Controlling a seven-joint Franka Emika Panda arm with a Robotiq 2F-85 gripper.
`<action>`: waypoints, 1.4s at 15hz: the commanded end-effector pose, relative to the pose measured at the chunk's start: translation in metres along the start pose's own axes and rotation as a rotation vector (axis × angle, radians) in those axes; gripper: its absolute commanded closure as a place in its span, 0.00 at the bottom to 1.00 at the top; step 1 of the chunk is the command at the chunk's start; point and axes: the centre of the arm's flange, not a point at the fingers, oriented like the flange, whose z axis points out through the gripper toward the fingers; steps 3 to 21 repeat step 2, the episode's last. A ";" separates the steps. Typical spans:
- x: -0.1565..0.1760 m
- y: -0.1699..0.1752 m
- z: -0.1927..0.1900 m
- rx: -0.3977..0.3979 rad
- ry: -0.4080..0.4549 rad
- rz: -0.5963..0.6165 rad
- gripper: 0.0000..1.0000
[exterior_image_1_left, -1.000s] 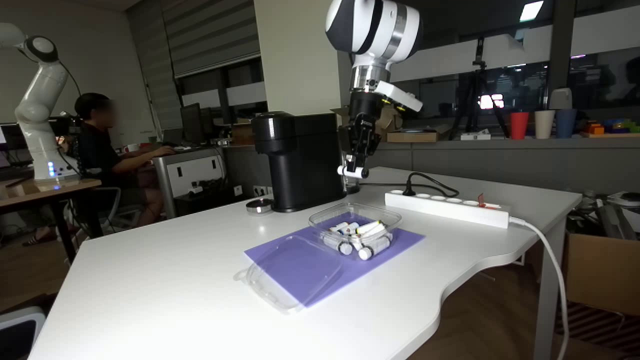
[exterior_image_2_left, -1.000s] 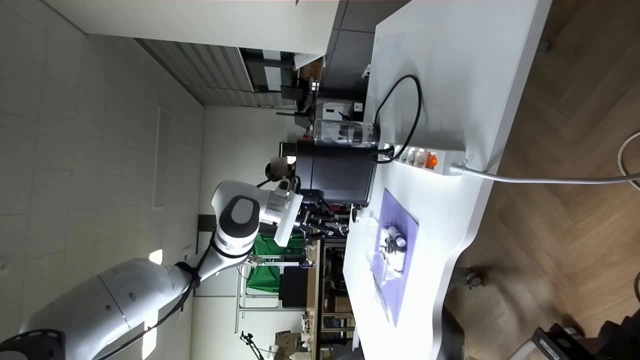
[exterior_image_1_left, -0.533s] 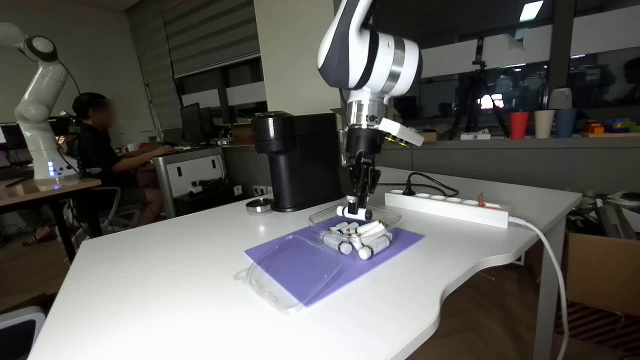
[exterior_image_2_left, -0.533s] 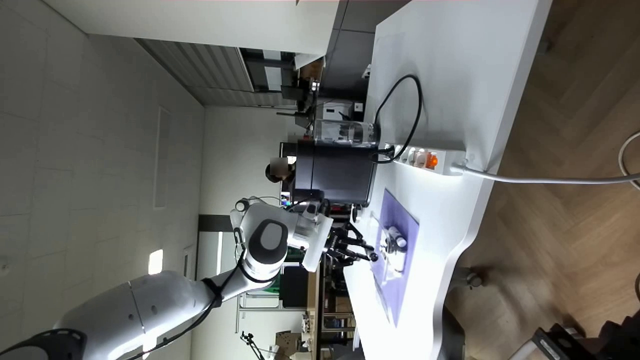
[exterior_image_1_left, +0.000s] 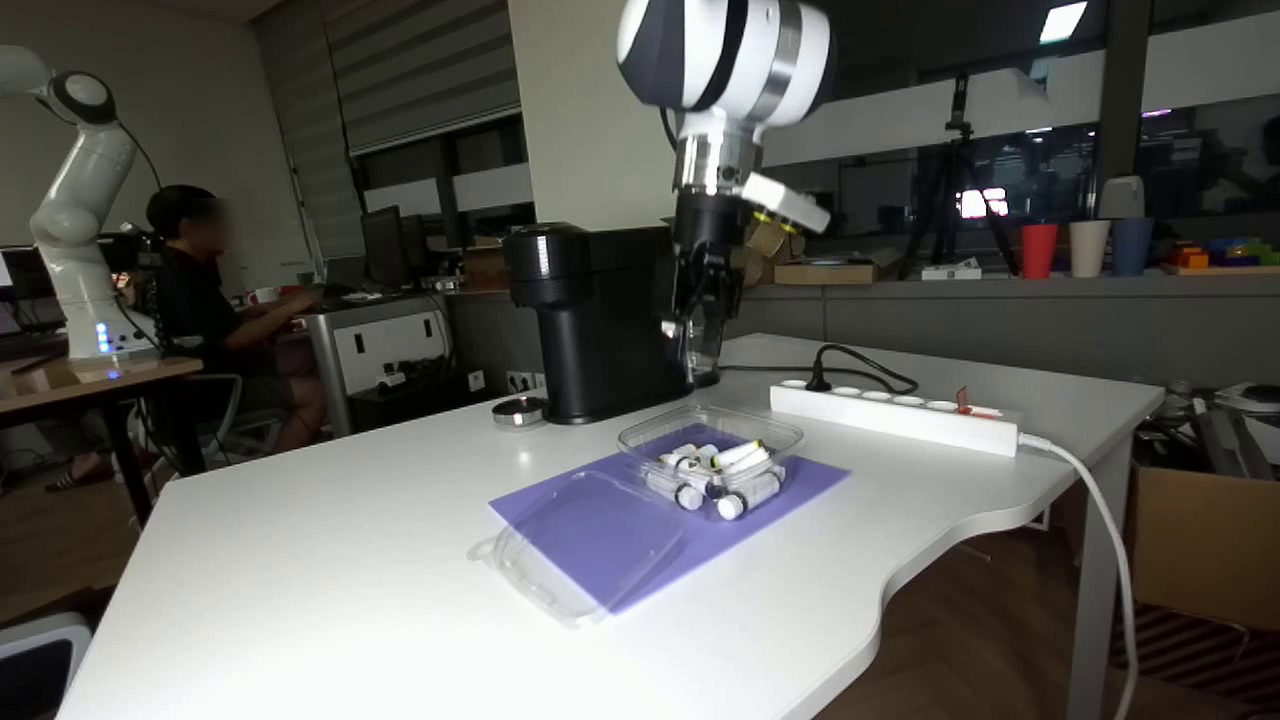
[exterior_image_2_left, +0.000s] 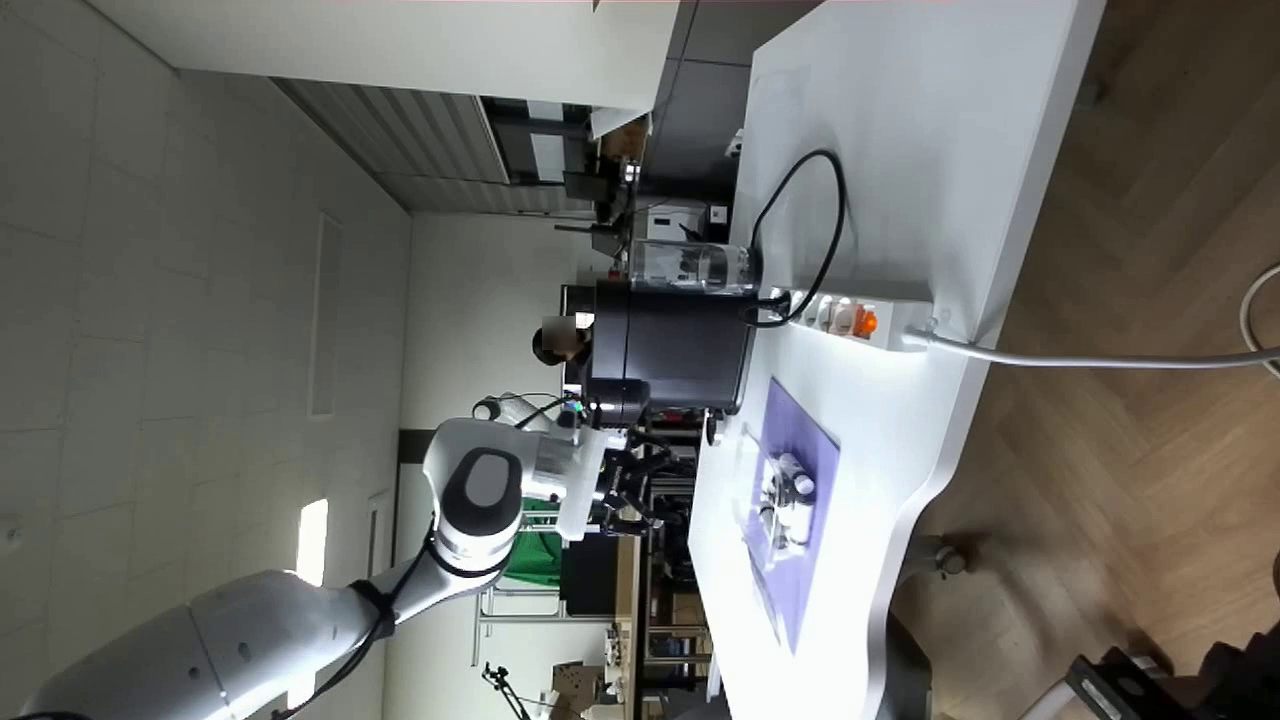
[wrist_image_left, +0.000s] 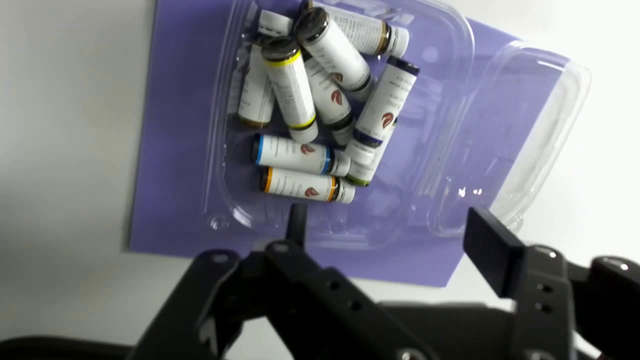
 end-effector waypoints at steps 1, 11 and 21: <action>0.000 -0.001 -0.018 -0.020 -0.009 0.013 0.13; -0.001 -0.002 -0.035 -0.039 -0.020 0.031 0.06; -0.001 -0.002 -0.035 -0.039 -0.020 0.031 0.06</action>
